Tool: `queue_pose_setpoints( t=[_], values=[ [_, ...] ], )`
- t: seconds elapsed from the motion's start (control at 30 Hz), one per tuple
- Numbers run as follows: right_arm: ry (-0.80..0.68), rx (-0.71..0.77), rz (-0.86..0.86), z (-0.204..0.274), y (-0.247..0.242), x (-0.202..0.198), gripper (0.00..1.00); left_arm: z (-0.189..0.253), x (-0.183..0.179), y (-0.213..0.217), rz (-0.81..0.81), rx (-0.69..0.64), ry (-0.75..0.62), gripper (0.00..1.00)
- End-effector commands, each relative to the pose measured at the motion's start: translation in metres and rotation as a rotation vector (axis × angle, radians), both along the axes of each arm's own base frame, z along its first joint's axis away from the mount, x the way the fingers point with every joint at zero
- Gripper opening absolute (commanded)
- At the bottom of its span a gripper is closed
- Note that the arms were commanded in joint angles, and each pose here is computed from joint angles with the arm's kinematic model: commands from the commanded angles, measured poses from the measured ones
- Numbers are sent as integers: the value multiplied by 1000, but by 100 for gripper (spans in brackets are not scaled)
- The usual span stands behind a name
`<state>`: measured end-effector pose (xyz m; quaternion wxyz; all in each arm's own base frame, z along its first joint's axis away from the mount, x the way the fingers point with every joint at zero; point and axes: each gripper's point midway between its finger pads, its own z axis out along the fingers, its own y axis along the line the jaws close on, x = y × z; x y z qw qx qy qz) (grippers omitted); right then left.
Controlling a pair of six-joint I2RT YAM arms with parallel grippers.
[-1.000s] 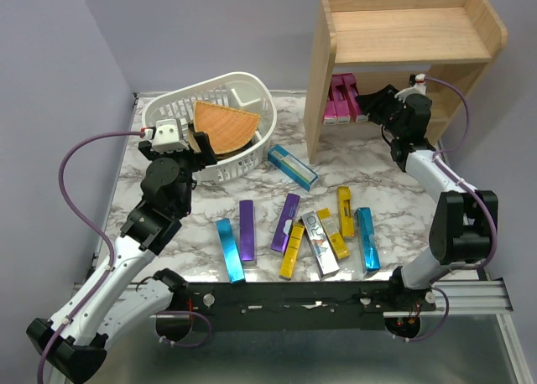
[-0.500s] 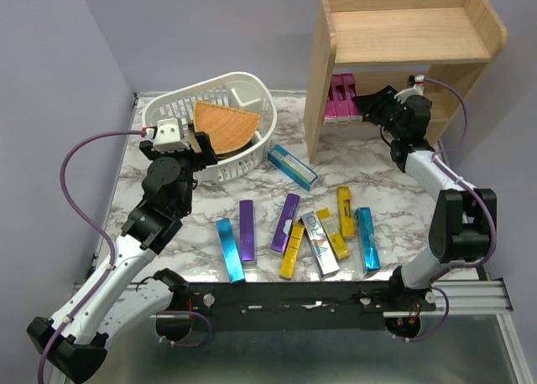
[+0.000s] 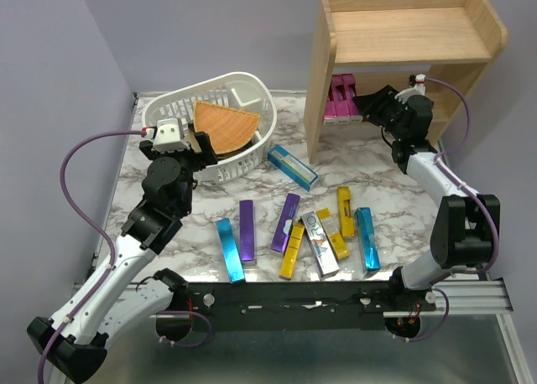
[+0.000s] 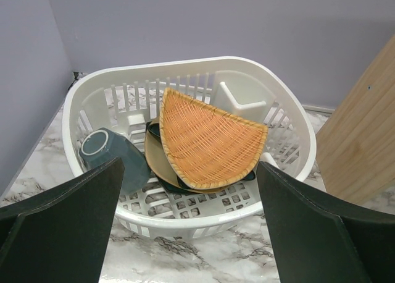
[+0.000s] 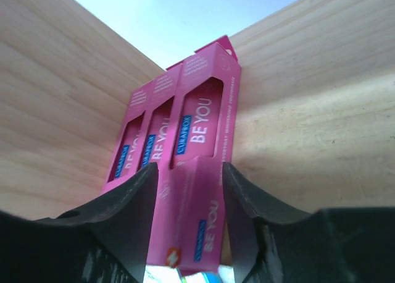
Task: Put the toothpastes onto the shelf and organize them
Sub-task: Place the toothpaste on the shelf.
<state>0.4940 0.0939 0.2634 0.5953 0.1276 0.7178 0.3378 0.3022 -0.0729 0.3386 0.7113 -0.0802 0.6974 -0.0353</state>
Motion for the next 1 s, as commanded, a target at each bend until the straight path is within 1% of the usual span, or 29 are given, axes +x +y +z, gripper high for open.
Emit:
queue_pose_setpoints(
  t=[0.0, 0.1, 0.13, 0.23, 0.4, 0.43, 0.5, 0.53, 0.57, 0.7, 0.77, 0.83, 0.97],
  values=[
    [-39, -66, -66, 22, -13, -14, 56, 4, -1, 1, -2, -2, -20, 99],
    [-66, -76, -112, 36, -22, -25, 60, 4, -1, 2, -2, -2, -21, 99],
    [-73, -88, -124, 38, -24, -29, 64, 5, -2, 2, -2, -3, -22, 99],
    [-63, -99, -138, 42, -27, -45, 69, 7, -3, 2, -3, -6, -27, 99],
    [-11, -111, -157, 27, -28, -77, 76, 9, -4, 1, -11, -15, -29, 99],
    [-8, -126, -160, 22, -28, -89, 80, 9, -4, 1, -13, -16, -30, 99],
    [32, -146, -170, 7, -24, -102, 81, 9, -5, -1, -24, -20, -27, 99],
    [17, -143, -168, 11, -22, -112, 82, 10, -5, -2, -28, -23, -28, 99],
    [50, -153, -164, -6, -21, -121, 82, 10, -5, -2, -30, -23, -25, 99],
    [69, -177, -87, -27, 5, -151, 85, 9, -4, -9, -64, -28, -15, 99],
    [78, -193, -50, -36, 14, -163, 89, 4, -2, -12, -74, -25, 6, 99],
    [111, -212, 12, -56, 30, -175, 92, 1, 0, -19, -100, -29, 21, 99],
    [144, -249, 140, -86, 63, -197, 96, -11, 2, -32, -153, -37, 77, 99]
  ],
)
